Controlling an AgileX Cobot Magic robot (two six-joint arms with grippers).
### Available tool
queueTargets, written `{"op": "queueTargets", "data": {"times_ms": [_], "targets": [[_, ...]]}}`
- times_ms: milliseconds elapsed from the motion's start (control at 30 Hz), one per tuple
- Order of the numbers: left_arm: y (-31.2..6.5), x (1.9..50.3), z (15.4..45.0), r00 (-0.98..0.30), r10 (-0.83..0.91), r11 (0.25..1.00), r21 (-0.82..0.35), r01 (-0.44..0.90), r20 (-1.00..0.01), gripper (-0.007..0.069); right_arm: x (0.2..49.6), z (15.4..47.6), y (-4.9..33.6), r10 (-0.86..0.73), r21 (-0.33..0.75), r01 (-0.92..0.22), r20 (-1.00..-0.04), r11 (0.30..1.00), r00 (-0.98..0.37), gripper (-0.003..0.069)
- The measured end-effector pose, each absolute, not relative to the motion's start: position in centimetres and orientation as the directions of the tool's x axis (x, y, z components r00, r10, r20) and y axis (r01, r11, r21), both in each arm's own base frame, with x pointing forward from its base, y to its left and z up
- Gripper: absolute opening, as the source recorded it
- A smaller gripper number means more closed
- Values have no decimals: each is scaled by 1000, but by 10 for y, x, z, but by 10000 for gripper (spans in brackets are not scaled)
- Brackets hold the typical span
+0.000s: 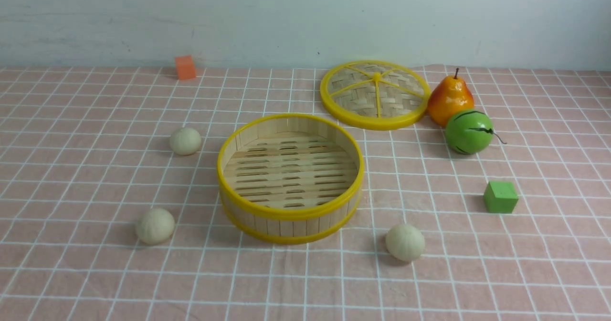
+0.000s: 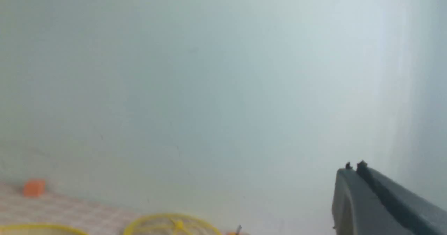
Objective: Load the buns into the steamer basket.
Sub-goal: Use the left arm to grab a steamed stuffed bun
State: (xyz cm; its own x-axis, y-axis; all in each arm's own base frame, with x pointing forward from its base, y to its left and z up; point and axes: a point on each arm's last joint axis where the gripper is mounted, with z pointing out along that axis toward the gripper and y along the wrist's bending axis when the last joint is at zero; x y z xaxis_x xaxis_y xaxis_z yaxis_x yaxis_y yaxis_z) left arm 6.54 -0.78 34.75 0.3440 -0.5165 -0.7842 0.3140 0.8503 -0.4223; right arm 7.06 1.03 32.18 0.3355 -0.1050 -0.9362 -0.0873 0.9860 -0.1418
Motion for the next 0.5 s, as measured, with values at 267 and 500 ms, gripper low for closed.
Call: {"op": "queueTargets", "data": {"times_ms": [267,500], "targets": [[-14,143,314,-24,-476,873,-476,106,-879,237,153,284,14,-91,-51,-109,-911,993,-403,-10],[-17,187,288,-336,-481,873,-479,-96,-810,164,188,233,26,-9,103,-73,-519,992,-855,-7]]}}
